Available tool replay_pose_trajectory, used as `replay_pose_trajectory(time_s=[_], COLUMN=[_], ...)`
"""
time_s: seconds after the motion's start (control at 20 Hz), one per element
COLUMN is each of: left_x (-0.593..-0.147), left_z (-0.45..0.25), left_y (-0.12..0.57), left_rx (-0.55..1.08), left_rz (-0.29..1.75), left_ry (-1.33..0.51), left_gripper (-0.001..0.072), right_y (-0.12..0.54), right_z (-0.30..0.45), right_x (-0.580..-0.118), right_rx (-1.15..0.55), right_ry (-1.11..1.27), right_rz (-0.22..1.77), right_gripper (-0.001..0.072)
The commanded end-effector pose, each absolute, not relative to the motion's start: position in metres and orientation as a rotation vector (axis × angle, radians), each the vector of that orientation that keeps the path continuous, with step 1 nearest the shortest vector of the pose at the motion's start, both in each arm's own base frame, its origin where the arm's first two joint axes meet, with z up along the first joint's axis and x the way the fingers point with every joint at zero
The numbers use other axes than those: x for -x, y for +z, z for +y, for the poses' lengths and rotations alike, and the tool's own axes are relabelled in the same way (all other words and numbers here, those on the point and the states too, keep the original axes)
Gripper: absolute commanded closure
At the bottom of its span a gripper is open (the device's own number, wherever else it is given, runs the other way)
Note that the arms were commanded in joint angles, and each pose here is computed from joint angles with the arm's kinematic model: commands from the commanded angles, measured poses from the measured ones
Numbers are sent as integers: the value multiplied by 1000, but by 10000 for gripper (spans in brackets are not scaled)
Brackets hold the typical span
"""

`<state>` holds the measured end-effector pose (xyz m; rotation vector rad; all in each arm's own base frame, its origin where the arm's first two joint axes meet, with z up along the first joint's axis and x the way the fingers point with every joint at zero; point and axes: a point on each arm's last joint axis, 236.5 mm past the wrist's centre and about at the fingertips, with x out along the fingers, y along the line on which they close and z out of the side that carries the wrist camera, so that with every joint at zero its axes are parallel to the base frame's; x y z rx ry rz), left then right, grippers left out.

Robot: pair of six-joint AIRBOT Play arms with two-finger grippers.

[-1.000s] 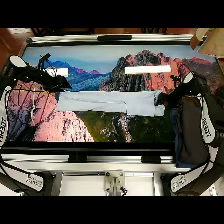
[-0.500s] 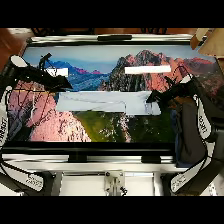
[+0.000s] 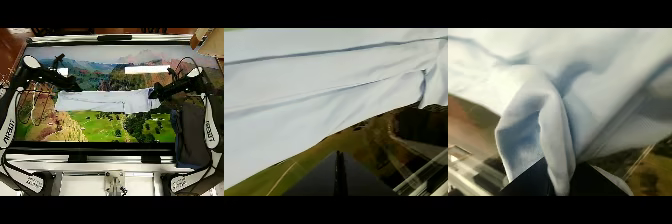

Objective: Fold the shirts.

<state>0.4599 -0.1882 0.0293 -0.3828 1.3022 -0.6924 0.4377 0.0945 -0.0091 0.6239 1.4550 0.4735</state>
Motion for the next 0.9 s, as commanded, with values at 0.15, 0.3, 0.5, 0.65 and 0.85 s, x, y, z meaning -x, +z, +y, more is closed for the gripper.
replay_pose_trajectory(time_s=[0.15, 0.3, 0.5, 0.65, 0.85], left_x=[-410, -386, -353, -337, -360], left_z=[-324, -382, -463, -492, -447], left_y=[-9, -17, -32, -38, -20], left_rx=[391, 426, 563, 619, 522], left_rz=[1336, 1319, 1332, 1352, 1319], left_ry=[-800, -809, -860, -923, -963], left_gripper=[672, 672, 672, 672, 673], right_y=[101, 144, 183, 190, 174], right_z=[108, 110, 113, 113, 125], right_x=[-385, -358, -338, -334, -342], right_rx=[-557, -524, -530, -546, -488], right_ry=[548, 555, 526, 511, 500], right_rz=[1388, 1334, 1250, 1241, 1264], right_gripper=[647, 647, 647, 647, 647])
